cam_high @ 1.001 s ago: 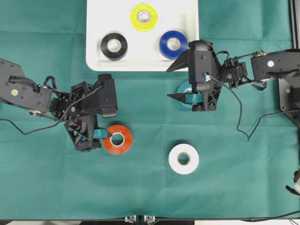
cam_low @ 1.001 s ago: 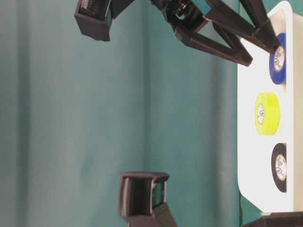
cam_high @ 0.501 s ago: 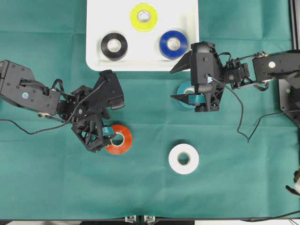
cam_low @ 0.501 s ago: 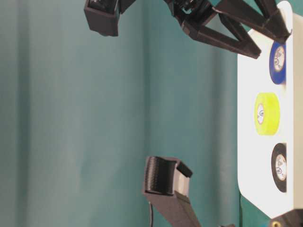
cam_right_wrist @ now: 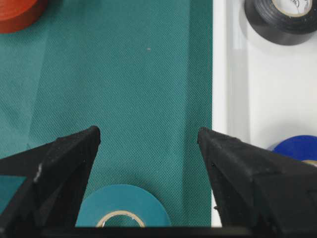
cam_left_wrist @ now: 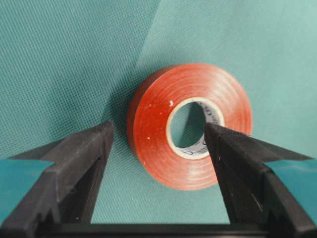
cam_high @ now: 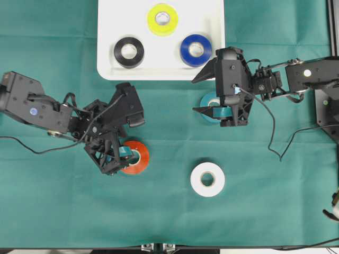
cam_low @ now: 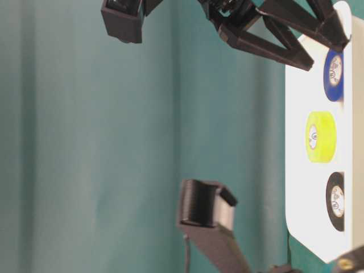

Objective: Put the tape alternately from left to right into the white case.
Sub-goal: 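Lower the left gripper into the red-orange roll's hole and close, then lift the red-orange roll and carry it into the white tray, then release the red-orange roll in the tray and retract the left gripper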

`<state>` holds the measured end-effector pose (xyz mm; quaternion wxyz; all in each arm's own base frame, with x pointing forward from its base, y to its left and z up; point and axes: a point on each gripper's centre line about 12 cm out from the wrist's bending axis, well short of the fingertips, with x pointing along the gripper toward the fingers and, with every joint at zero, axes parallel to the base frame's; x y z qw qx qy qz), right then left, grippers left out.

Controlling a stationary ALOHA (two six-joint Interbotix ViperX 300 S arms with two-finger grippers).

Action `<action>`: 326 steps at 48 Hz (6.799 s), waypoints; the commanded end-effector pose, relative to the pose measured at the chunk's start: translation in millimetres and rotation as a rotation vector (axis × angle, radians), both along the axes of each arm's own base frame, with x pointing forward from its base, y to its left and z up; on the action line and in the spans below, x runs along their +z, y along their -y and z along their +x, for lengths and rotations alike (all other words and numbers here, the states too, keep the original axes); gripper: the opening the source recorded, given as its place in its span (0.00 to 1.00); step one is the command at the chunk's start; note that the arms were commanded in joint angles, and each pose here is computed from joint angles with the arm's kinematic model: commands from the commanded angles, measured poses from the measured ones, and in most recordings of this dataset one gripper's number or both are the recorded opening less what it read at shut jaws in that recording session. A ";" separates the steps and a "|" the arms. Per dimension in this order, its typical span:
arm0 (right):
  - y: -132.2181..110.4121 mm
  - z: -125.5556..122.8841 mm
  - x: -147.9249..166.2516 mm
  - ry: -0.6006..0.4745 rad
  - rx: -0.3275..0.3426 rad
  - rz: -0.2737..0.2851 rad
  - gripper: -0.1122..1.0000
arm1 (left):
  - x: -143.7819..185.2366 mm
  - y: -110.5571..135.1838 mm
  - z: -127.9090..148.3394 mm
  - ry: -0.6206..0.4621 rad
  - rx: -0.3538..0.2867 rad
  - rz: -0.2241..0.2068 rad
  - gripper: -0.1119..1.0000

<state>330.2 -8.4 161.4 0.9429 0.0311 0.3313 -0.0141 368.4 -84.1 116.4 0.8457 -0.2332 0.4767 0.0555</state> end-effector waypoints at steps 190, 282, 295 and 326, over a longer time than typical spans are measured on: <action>-3.7 8.2 13.3 0.073 0.016 0.017 0.87 | 76.2 -205.6 41.4 0.174 0.112 0.325 0.08; -3.6 5.3 9.8 0.066 0.016 0.019 0.87 | 66.5 -155.8 20.9 0.152 -0.056 0.350 0.94; -3.4 5.1 9.5 0.063 0.015 0.018 0.87 | 73.4 -98.1 0.9 0.189 -0.197 0.341 0.94; -7.8 1.7 5.2 0.047 0.003 0.048 0.87 | 61.3 -36.0 -19.2 0.190 -0.372 0.321 0.94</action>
